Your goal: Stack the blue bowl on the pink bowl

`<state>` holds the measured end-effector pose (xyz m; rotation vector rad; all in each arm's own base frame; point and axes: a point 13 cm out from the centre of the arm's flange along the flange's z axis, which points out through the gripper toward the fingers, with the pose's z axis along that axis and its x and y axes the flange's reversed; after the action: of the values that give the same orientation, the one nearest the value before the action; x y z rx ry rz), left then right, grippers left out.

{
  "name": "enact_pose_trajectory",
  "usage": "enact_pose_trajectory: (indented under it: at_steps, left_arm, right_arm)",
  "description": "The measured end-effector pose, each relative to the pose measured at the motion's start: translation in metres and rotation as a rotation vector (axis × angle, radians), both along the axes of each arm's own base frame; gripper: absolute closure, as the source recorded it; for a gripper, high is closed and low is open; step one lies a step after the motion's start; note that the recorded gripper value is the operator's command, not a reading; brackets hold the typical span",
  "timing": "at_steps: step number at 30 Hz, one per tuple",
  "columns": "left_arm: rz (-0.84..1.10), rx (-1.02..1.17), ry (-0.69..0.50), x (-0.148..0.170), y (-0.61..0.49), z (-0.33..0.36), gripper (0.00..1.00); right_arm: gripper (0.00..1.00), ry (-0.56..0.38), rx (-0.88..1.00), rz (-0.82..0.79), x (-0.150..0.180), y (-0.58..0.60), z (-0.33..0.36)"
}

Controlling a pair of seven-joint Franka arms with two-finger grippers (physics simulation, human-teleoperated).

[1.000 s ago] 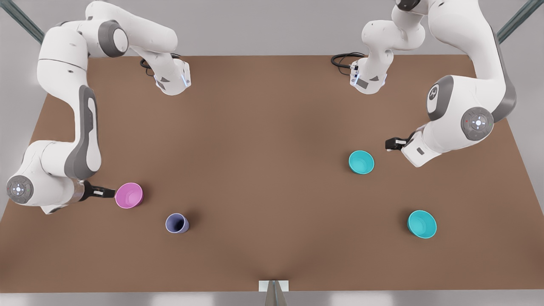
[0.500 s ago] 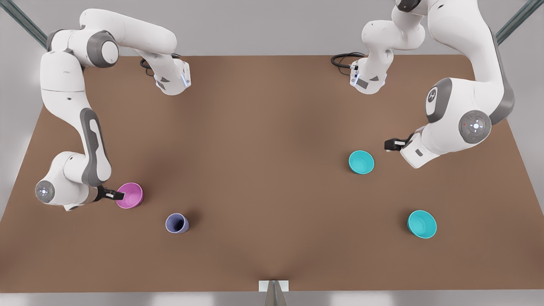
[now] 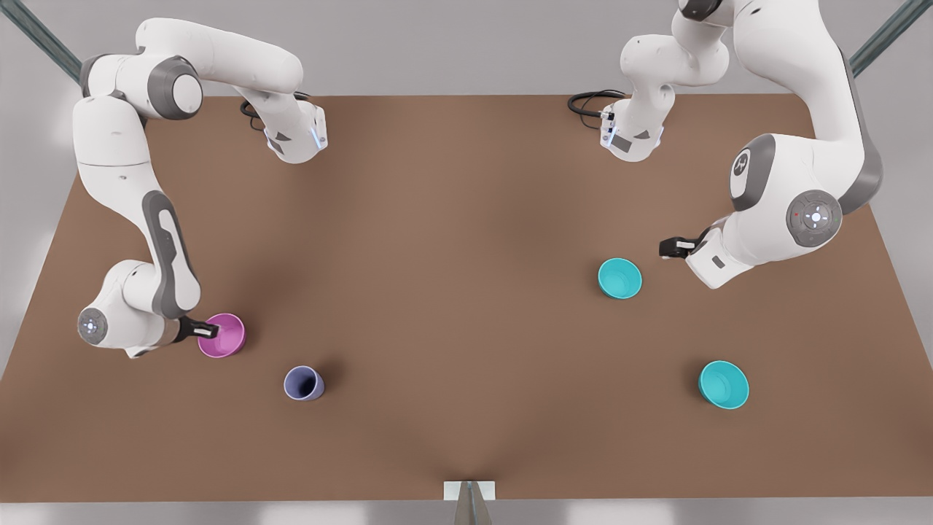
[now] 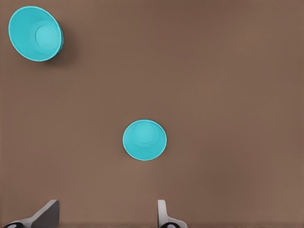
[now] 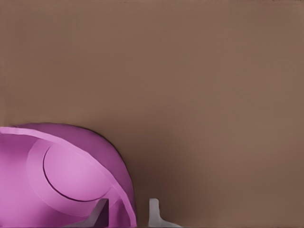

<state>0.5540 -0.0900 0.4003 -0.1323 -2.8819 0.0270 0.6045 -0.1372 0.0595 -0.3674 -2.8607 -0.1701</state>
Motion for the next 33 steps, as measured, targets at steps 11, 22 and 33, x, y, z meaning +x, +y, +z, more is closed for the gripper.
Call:
enact_pose_trajectory:
  at_steps: [11, 22, 33]
  left_arm:
    - [0.001, 0.000, 0.001, 0.000, 0.000, 0.001, 0.00]
    - [-0.004, -0.001, 0.002, -0.001, -0.004, 0.001, 0.00]
    - [0.000, 0.000, 0.007, -0.001, -0.003, -0.002, 0.00]
  right_arm:
    - [0.79, -0.023, 0.151, 0.039, 0.014, 0.087, 0.112]
    - [0.79, -0.017, 0.311, 0.409, -0.027, 0.528, 0.170]
    - [0.79, -0.076, 0.216, 0.081, -0.017, 0.660, 0.053]
